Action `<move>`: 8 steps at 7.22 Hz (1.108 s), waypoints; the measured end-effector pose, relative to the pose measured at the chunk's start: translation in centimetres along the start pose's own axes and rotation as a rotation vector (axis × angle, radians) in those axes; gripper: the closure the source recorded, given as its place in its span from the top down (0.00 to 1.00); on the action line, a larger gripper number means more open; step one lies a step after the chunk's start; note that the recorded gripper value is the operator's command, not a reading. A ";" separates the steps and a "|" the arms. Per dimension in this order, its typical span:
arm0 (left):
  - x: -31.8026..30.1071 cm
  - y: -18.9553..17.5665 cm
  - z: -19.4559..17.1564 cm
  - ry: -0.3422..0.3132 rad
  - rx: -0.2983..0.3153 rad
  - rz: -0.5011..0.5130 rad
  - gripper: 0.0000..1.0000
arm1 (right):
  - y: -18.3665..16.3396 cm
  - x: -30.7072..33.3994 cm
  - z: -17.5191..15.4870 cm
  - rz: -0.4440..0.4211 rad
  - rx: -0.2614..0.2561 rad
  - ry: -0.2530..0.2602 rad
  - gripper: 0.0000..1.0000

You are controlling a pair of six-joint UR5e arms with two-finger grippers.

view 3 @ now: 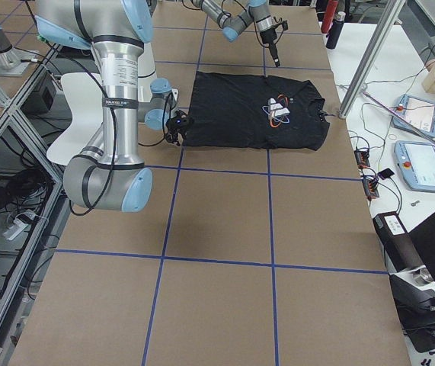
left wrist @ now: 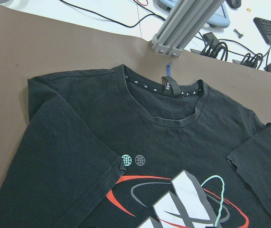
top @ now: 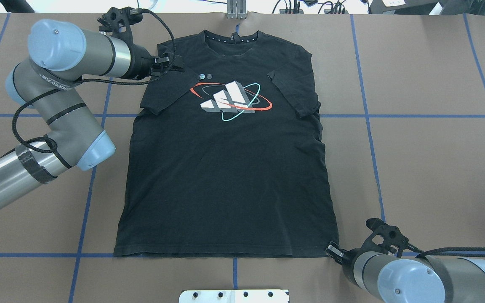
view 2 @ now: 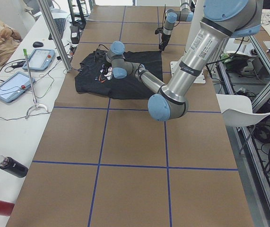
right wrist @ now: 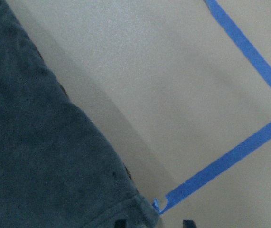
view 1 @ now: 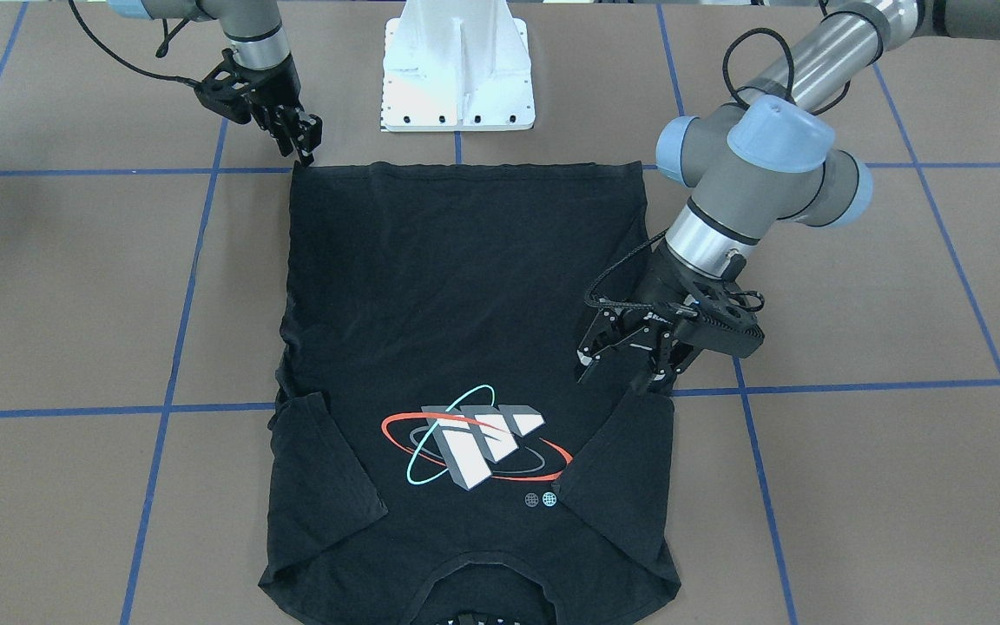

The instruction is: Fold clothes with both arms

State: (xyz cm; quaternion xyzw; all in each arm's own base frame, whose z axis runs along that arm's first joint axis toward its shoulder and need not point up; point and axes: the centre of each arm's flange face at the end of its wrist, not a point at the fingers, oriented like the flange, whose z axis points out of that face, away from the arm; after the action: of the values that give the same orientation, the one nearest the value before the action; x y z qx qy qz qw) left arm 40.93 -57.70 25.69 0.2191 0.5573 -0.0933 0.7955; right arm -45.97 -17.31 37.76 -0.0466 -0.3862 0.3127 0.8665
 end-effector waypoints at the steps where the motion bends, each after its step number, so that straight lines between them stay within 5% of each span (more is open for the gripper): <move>1: 0.0 0.0 0.0 -0.001 0.000 0.000 0.80 | 0.0 0.1 0.0 -0.001 0.001 0.001 0.51; 8: -0.8 0.0 0.1 -0.020 0.022 -0.003 0.80 | 0.2 0.2 0.4 -0.005 0.003 0.007 0.47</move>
State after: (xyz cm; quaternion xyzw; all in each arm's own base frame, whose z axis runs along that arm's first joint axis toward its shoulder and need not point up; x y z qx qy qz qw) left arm 40.75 -57.81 26.49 0.2262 0.5484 -0.1029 0.7984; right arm -46.25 -17.07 38.10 -0.0455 -0.3830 0.3108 0.8687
